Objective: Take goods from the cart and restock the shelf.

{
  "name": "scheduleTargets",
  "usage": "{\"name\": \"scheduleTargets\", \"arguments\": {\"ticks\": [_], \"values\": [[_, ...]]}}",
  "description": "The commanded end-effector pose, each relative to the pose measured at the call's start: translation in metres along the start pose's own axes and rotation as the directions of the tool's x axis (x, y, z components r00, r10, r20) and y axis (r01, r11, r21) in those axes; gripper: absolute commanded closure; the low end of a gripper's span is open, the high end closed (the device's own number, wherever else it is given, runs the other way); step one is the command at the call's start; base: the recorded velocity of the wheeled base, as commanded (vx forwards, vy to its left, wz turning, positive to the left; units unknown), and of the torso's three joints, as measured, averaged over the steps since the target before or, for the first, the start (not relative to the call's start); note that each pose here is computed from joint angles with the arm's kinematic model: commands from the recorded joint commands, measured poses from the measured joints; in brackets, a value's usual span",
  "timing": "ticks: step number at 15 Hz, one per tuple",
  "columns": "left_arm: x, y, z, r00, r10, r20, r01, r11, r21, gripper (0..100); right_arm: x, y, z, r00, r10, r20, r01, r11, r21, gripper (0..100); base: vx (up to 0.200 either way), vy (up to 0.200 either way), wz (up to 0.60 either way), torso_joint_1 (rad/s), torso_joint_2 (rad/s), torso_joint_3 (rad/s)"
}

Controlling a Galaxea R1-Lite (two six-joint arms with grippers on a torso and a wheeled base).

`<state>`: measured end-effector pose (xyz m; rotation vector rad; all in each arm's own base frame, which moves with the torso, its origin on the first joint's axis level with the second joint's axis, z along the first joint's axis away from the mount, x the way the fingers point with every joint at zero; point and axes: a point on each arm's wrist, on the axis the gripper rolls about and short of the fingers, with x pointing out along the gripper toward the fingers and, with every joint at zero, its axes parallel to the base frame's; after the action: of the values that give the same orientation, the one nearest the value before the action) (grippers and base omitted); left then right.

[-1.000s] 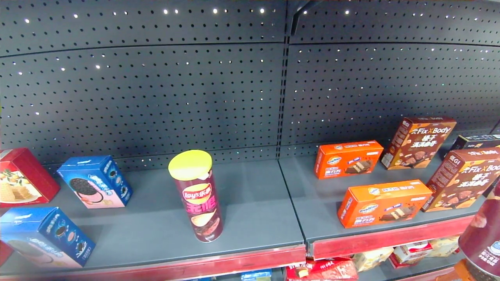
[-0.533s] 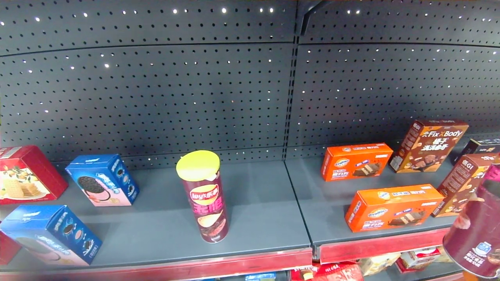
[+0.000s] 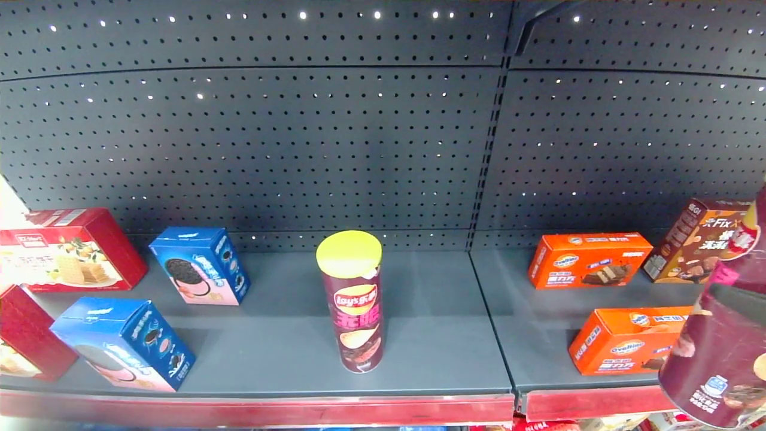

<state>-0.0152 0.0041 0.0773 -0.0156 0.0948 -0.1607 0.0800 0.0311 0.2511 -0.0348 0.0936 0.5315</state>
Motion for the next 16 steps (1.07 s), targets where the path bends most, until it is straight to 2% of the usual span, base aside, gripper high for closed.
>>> {"name": "scheduleTargets", "arguments": {"ticks": [1, 5, 6, 9, 10, 16], "values": [[0.0, 0.0, 0.0, 1.0, 0.001, 0.0, -0.001, 1.0, -0.001, 0, 0.001, 0.001, 0.002, 1.0, 0.014, 0.006, -0.014, 1.0, -0.003, 100, 0.0, 0.0, 0.0, 0.0, 0.0, 0.0], [0.0, 0.0, 0.0, 1.0, 0.0, -0.002, 0.0, 1.0, -0.001, 0, 0.016, 0.003, 0.0, 0.997, 0.073, 0.011, -0.073, 0.997, -0.002, 100, 0.0, 0.0, 0.0, 0.0, 0.0, 0.0], [0.0, 0.0, 0.0, 1.0, 0.001, -0.002, -0.001, 1.0, -0.001, 0, 0.03, 0.008, 0.0, 0.989, 0.144, 0.03, -0.144, 0.989, -0.013, 100, 0.0, 0.0, 0.0, 0.0, 0.0, 0.0], [0.0, 0.0, 0.0, 1.0, 0.003, -0.002, -0.003, 1.0, -0.001, 0, 0.045, 0.014, 0.0, 0.98, 0.199, 0.021, -0.199, 0.98, -0.013, 100, 0.0, 0.0, 0.0, 0.0, 0.0, 0.0], [0.0, 0.0, 0.0, 1.0, 0.001, -0.002, -0.001, 1.0, -0.001, 0, 0.061, 0.021, -0.002, 0.967, 0.251, 0.033, -0.25, 0.968, -0.019, 100, 0.0, 0.0, 0.0, 0.0, 0.0, 0.0], [0.0, 0.0, 0.0, 1.0, 0.001, -0.002, -0.001, 1.0, -0.001, 0, 0.128, 0.04, -0.002, 0.939, 0.34, 0.06, -0.339, 0.94, -0.03, 100, 0.0, 0.0, 0.0, 0.0, 0.0, 0.0]]}}
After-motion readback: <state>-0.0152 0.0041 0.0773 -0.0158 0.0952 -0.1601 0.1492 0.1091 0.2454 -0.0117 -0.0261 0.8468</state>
